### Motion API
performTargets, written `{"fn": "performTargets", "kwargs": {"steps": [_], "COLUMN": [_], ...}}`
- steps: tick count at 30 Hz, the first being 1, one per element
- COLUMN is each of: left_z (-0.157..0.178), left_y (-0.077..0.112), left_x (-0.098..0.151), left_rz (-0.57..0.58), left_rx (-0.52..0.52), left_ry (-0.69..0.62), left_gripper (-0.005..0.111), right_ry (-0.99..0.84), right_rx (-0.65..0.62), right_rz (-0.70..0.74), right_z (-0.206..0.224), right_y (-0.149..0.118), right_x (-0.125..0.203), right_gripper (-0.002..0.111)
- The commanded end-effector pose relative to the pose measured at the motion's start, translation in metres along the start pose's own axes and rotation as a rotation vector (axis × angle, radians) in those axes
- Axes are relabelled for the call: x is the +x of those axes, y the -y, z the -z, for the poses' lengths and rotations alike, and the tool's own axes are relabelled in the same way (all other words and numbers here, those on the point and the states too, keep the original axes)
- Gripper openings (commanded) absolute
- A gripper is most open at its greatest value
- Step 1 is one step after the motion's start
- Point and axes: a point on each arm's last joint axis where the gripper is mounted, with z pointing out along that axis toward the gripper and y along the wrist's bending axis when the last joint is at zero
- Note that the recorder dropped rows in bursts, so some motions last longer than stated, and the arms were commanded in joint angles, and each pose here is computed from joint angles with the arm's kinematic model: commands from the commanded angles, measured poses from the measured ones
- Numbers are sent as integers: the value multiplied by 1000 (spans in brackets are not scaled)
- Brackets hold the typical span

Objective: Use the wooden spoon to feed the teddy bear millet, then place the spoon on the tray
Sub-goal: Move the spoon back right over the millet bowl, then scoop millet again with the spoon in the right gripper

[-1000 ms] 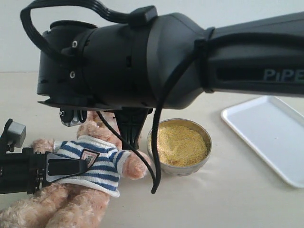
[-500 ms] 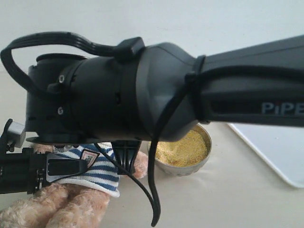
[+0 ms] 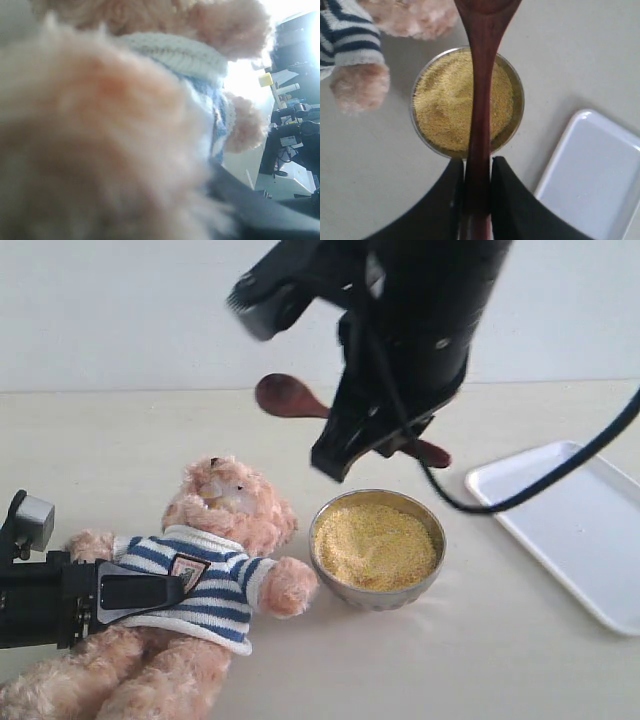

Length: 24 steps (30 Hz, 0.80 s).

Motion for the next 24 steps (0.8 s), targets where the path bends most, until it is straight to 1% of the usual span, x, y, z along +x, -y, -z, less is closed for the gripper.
{"fn": "performTargets", "kwargs": {"steps": [1, 2, 6, 8, 9, 11, 13, 14, 15, 17, 21, 24], "left_z": [-1, -1, -1, -1, -1, -1, -1, -1, -1, -1, -1, -1], "left_y": [4, 4, 4, 4, 4, 4, 4, 4, 4, 4, 4, 4], "left_x": [-2, -2, -2, -2, -2, -2, -2, -2, -2, -2, -2, -2], "left_rz": [-11, -11, -11, -11, -11, -11, -13, -16, -16, -16, -23, -26], "left_rx": [37, 37, 37, 37, 37, 37, 37, 37, 37, 37, 37, 37], "left_ry": [16, 16, 16, 16, 16, 16, 16, 16, 16, 16, 16, 16], "left_gripper": [5, 5, 5, 5, 5, 5, 5, 5, 5, 5, 5, 5], "right_ry": [-25, -41, -98, -181, -248, -298, -335, -357, -373, -394, -442, -451], "right_rx": [-34, -31, 0, 52, 94, 74, 22, -7, -11, -11, -22, -26], "right_rz": [-81, -81, -49, -2, 38, 40, 32, 48, 85, 108, 93, 85], "right_z": [-7, -13, -30, -49, -62, -72, -79, -84, -88, -96, -113, -116], "right_y": [36, 42, 47, 49, 49, 43, 35, 26, 20, 15, 12, 10], "right_x": [13, 14, 14, 21, 31, 42, 54, 59, 59, 57, 57, 57], "right_gripper": [0, 0, 0, 0, 0, 0, 0, 0, 0, 0, 0, 0]}}
